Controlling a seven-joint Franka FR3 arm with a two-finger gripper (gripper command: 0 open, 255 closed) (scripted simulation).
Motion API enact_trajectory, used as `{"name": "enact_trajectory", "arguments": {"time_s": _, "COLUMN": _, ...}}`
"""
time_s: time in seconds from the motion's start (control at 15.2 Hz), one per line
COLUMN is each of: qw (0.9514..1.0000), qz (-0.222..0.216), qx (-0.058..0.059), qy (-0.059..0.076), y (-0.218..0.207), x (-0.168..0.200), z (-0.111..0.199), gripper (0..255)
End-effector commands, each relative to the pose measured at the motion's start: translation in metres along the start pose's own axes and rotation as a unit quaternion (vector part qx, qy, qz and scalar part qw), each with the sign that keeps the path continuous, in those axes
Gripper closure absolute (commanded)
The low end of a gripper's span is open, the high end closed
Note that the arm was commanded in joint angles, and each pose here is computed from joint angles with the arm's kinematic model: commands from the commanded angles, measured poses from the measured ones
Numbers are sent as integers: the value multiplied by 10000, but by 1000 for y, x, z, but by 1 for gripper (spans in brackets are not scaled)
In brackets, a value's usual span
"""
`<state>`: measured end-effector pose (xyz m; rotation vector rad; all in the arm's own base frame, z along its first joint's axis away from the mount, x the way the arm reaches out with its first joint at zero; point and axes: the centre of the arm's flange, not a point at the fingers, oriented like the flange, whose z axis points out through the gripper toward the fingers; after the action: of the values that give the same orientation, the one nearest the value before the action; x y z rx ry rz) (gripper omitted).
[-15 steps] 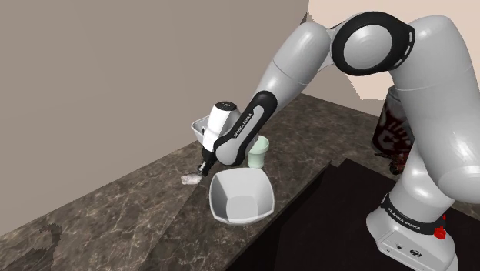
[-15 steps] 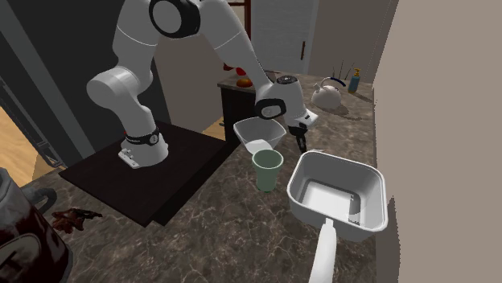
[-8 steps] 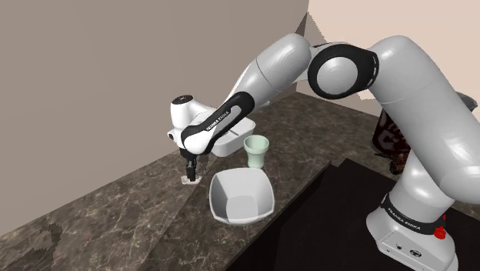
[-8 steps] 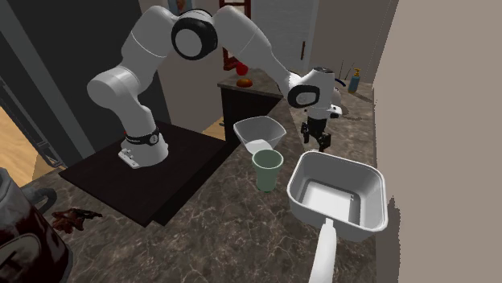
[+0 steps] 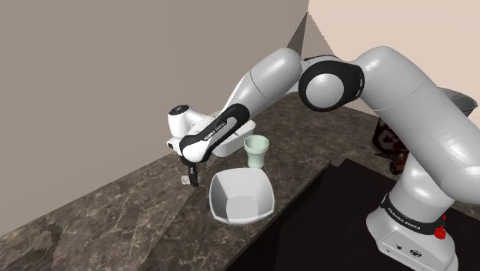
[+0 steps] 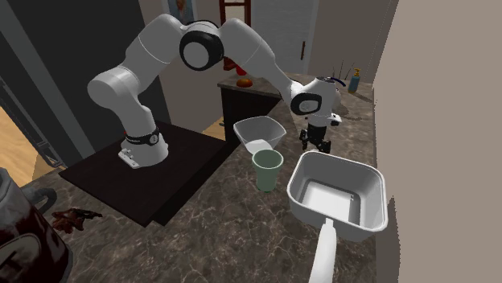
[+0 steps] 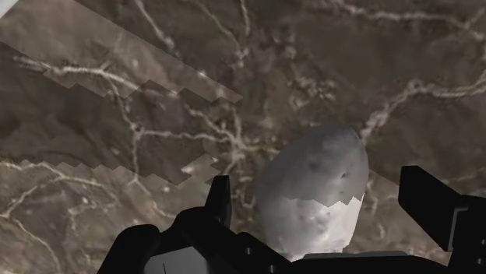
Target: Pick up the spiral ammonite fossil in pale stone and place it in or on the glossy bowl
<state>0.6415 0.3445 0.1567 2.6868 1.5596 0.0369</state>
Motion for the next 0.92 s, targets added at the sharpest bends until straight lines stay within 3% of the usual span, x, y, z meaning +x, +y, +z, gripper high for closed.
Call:
{"name": "enact_trajectory", "arguments": {"time_s": 0.0, "qw": 10000, "qz": -2, "qx": -2, "qy": 1, "y": 0, "x": 0, "z": 2, "gripper": 0}}
{"name": "enact_trajectory", "arguments": {"time_s": 0.4, "qw": 10000, "qz": -2, "qx": -1, "qy": 1, "y": 0, "x": 0, "z": 2, "gripper": 0}}
{"name": "enact_trajectory", "arguments": {"time_s": 0.46, "qw": 10000, "qz": -2, "qx": -1, "qy": 1, "y": 0, "x": 0, "z": 2, "gripper": 255}}
{"name": "enact_trajectory", "arguments": {"time_s": 0.86, "qw": 10000, "qz": -2, "qx": -1, "qy": 1, "y": 0, "x": 0, "z": 2, "gripper": 255}}
